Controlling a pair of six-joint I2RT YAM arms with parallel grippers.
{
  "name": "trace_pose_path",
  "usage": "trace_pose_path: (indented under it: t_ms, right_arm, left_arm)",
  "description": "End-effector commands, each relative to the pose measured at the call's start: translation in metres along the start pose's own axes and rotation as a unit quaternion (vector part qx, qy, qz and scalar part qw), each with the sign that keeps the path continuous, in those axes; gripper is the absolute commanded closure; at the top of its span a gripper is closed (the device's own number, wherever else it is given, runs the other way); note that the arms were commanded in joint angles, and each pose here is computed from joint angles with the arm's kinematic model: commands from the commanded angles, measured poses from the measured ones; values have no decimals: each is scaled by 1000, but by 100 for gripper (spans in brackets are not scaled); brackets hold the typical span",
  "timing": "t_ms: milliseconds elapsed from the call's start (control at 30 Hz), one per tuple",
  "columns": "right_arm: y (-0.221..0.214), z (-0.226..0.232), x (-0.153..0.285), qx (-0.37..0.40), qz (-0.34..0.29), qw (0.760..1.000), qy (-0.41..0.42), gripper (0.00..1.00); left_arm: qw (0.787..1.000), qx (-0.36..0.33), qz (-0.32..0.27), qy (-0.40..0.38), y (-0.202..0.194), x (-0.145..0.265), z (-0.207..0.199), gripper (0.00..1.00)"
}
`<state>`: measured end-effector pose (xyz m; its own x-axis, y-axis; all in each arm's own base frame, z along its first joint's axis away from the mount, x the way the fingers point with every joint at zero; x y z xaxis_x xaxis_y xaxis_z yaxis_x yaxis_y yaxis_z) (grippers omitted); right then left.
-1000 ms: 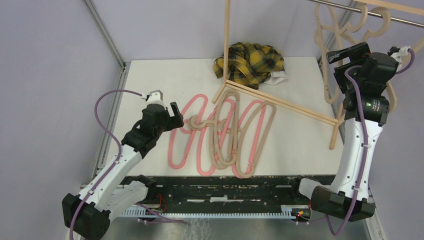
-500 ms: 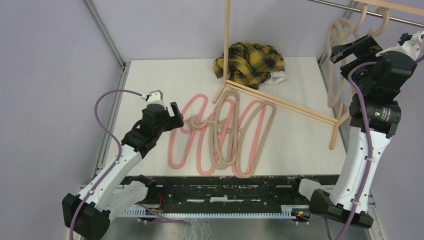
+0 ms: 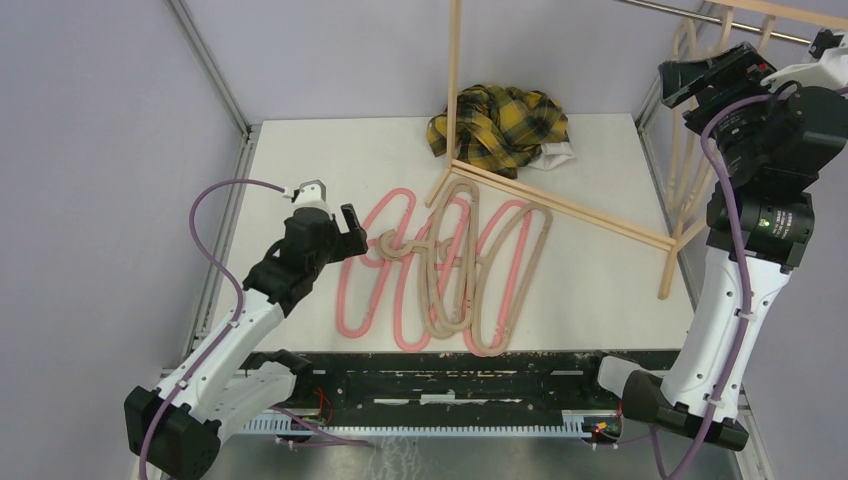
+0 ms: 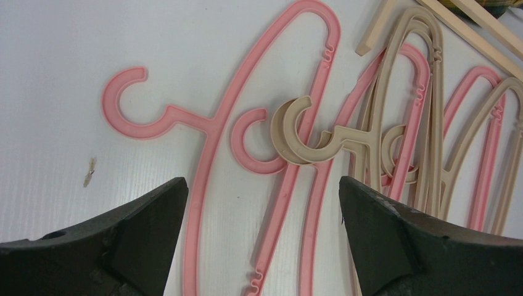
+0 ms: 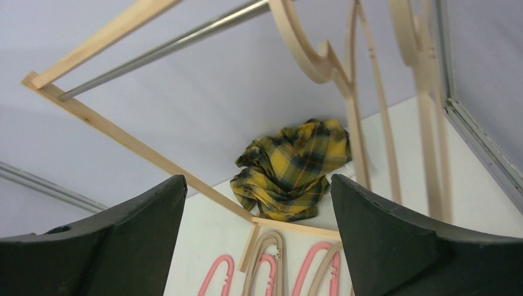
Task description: Organize the hangers
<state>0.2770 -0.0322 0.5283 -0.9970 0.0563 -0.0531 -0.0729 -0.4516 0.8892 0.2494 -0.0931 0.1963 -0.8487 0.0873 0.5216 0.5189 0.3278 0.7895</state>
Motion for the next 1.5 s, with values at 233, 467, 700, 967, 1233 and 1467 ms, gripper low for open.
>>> trace_pose_path:
  t_ms: [233, 467, 700, 967, 1233, 1467]
  right_arm:
    - [-8, 54, -39, 9, 35, 993, 115, 36]
    - [-81, 106, -83, 68, 136, 978, 145, 30]
    - [-137, 106, -117, 149, 162, 973, 65, 24]
    - [-134, 46, -141, 290, 106, 940, -146, 18]
    - [-108, 13, -144, 351, 37, 894, -275, 10]
    - [-95, -8, -148, 339, 8, 879, -336, 10]
  left_arm:
    - [1000, 13, -19, -21, 11, -2, -9, 1]
    - [1000, 10, -23, -14, 15, 0, -9, 1]
    - [1000, 3, -21, -7, 19, 0, -9, 1]
    - [1000, 4, -18, -7, 20, -2, -11, 1]
    - [1000, 4, -13, -9, 17, -4, -11, 1]
    - [1000, 4, -9, -11, 12, -5, -10, 1]
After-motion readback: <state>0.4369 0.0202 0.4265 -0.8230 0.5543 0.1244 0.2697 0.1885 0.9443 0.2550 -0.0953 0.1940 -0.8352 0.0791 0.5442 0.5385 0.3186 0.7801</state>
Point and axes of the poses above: each gripper's point midway between its finger pads, its own x axis back along the fingers, its own z axis along the line the jaws close on, y = z × x, the point moved 4 cm from there along x, back along the fingers, and after that the axes turned 5 degrees about x, right-handed, at the moved point
